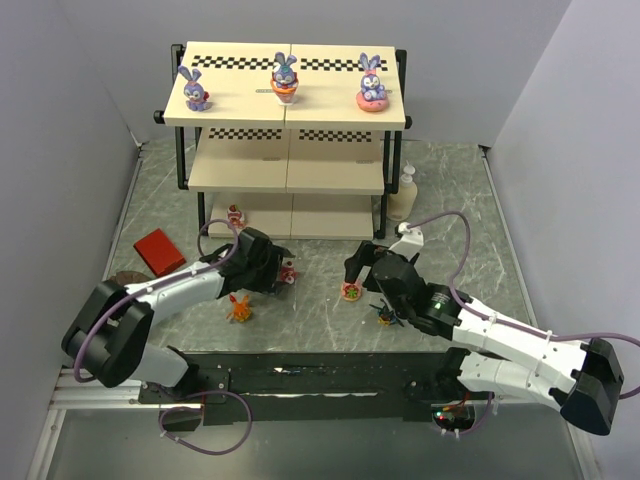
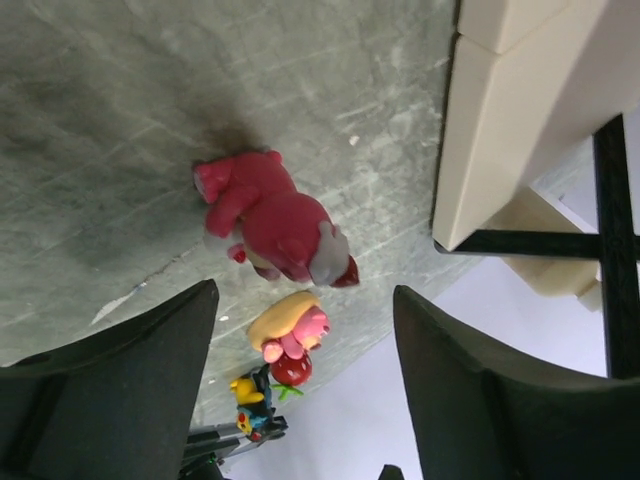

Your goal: Place and organize the plastic toys onto the shelf

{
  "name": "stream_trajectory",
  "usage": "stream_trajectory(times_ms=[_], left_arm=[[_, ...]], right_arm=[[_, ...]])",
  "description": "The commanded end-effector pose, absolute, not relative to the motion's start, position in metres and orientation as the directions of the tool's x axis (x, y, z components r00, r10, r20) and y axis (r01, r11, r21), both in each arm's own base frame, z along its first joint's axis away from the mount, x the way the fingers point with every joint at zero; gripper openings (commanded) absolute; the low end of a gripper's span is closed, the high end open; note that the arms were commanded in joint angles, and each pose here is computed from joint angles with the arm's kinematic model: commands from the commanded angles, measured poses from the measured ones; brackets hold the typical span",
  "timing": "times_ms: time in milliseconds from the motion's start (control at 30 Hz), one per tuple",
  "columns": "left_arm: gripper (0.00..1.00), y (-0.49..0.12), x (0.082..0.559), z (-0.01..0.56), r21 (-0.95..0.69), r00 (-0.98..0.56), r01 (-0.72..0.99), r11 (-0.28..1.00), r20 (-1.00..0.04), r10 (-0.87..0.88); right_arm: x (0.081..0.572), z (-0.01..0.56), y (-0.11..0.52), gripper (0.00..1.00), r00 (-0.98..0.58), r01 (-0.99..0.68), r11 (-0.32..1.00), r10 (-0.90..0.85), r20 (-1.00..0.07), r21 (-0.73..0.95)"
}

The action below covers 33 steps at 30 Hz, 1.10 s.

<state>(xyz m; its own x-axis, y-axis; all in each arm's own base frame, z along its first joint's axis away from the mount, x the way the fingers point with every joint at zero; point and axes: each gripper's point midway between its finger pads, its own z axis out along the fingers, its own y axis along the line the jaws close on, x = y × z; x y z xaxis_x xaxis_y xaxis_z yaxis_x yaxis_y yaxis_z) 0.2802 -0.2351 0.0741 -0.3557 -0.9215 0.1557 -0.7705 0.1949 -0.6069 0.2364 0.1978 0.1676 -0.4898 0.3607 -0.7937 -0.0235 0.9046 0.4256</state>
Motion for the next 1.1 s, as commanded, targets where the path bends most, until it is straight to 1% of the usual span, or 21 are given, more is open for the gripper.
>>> stream_trajectory(times_ms=[0,100,167,467,567,600,700,767,867,1000,1067], left_arm=[[0.71,-0.243,0.291,0.078,-0.617,-0.342,-0.767,0.173,0.166,-0.925],[0.67,-0.243,0.293,0.074,-0.612,-0.339,-0.770,0.177,0.159,-0.927],[0.66,-0.243,0.294,0.071,-0.610,-0.336,-0.772,0.180,0.152,-0.929],[0.67,-0.241,0.299,0.073,-0.623,-0.334,-0.760,0.183,0.133,-0.933],[0.68,-0.241,0.299,0.071,-0.623,-0.334,-0.760,0.183,0.133,-0.933],[0.71,-0.241,0.298,0.070,-0.623,-0.336,-0.760,0.185,0.133,-0.932],[0.74,-0.241,0.302,0.071,-0.627,-0.339,-0.756,0.187,0.131,-0.932],[0.75,-0.241,0.303,0.070,-0.627,-0.341,-0.755,0.190,0.129,-0.931],[0.73,-0.239,0.307,0.069,-0.632,-0.335,-0.753,0.182,0.131,-0.933],[0.68,-0.239,0.308,0.069,-0.633,-0.339,-0.753,0.180,0.138,-0.931],[0.67,-0.239,0.308,0.071,-0.638,-0.338,-0.750,0.175,0.142,-0.930]], right_arm=[[0.239,0.172,0.193,0.97,-0.465,-0.006,0.895,0.393,-0.793,0.447],[0.240,0.173,0.190,0.97,-0.456,-0.001,0.894,0.398,-0.796,0.448],[0.239,0.172,0.189,0.97,-0.455,0.000,0.895,0.397,-0.797,0.446],[0.239,0.171,0.186,0.96,-0.449,0.005,0.895,0.400,-0.799,0.445],[0.239,0.170,0.185,0.96,-0.448,0.005,0.895,0.400,-0.799,0.446],[0.239,0.169,0.186,0.96,-0.449,0.005,0.896,0.399,-0.799,0.445],[0.240,0.169,0.185,0.96,-0.448,0.008,0.896,0.399,-0.800,0.443],[0.240,0.169,0.185,0.96,-0.449,0.008,0.897,0.398,-0.800,0.442],[0.240,0.169,0.184,0.96,-0.445,0.011,0.898,0.399,-0.802,0.441],[0.241,0.168,0.184,0.96,-0.444,0.014,0.898,0.399,-0.802,0.439],[0.241,0.167,0.183,0.96,-0.444,0.018,0.899,0.399,-0.802,0.438]])
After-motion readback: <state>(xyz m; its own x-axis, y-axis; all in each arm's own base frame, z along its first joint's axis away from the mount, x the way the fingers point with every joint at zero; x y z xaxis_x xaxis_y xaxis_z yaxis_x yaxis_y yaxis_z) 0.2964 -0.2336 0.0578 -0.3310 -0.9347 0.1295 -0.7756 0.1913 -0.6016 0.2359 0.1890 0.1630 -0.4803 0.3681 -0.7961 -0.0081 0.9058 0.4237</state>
